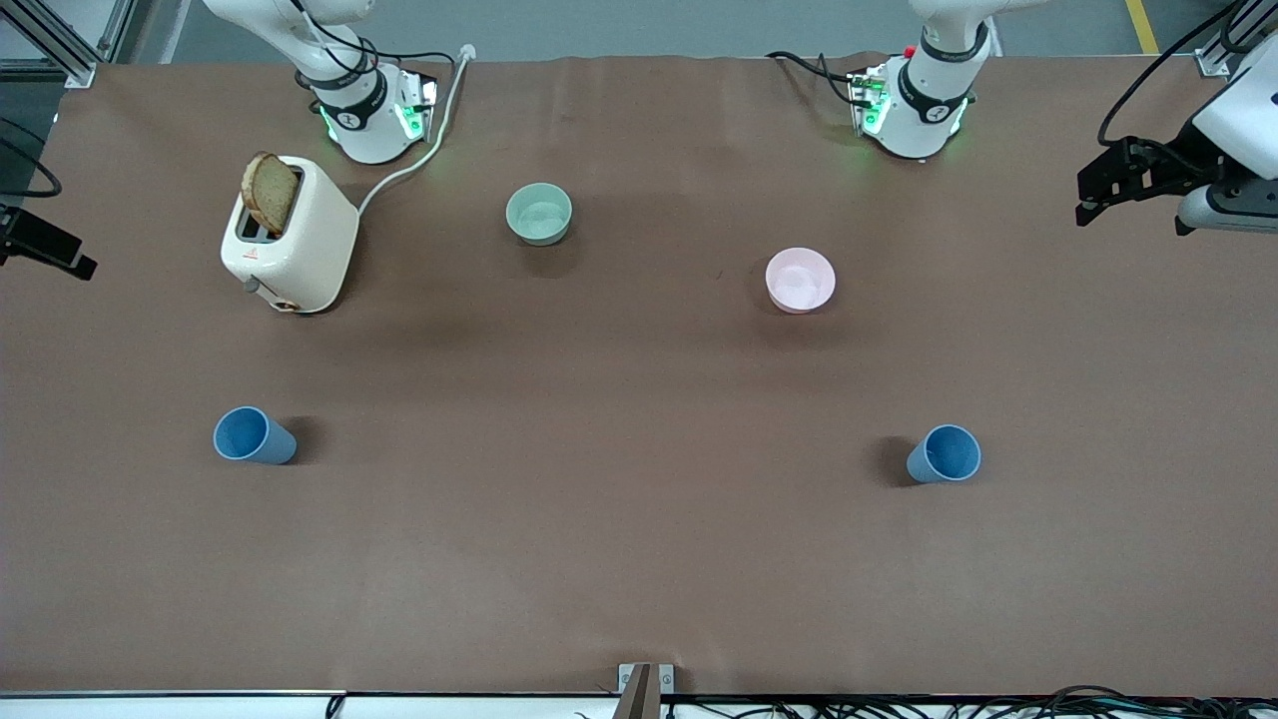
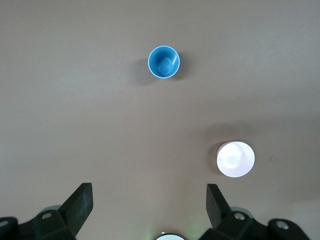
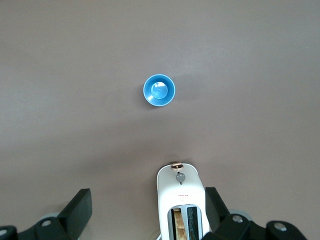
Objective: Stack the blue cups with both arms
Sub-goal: 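Reach both grippers down to the blue cups beside each arm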
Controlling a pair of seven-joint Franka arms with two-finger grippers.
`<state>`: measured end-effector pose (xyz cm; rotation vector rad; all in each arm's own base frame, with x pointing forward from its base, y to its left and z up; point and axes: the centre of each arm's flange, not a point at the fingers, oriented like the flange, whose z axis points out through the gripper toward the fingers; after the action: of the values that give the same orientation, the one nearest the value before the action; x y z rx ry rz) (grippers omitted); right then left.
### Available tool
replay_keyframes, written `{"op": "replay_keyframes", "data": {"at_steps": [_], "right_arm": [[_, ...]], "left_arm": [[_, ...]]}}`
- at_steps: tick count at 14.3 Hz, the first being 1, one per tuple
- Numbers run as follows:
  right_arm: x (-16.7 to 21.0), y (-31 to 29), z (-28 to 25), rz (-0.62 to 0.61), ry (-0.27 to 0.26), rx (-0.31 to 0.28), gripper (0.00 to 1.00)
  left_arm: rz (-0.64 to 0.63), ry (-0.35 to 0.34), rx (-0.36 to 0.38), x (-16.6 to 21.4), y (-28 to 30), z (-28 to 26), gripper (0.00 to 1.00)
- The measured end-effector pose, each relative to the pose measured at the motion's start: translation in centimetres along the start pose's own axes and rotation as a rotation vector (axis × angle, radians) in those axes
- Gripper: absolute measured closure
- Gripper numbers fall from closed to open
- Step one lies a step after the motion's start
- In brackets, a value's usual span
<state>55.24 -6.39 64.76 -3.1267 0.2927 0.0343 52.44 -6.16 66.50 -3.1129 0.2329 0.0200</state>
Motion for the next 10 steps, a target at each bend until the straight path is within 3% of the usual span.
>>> {"op": "replay_keyframes", "data": {"at_steps": [6,10], "right_arm": [[0.0,0.0,0.0,-0.001,0.000,0.000,0.00],[0.0,0.0,0.3,0.000,-0.010,-0.001,0.00]], "left_arm": [[-0.003,0.029,-0.002,0.8,-0.3,0.1,0.00],[-0.010,0.066,-0.015,5.0,-1.9,3.3,0.00]]}}
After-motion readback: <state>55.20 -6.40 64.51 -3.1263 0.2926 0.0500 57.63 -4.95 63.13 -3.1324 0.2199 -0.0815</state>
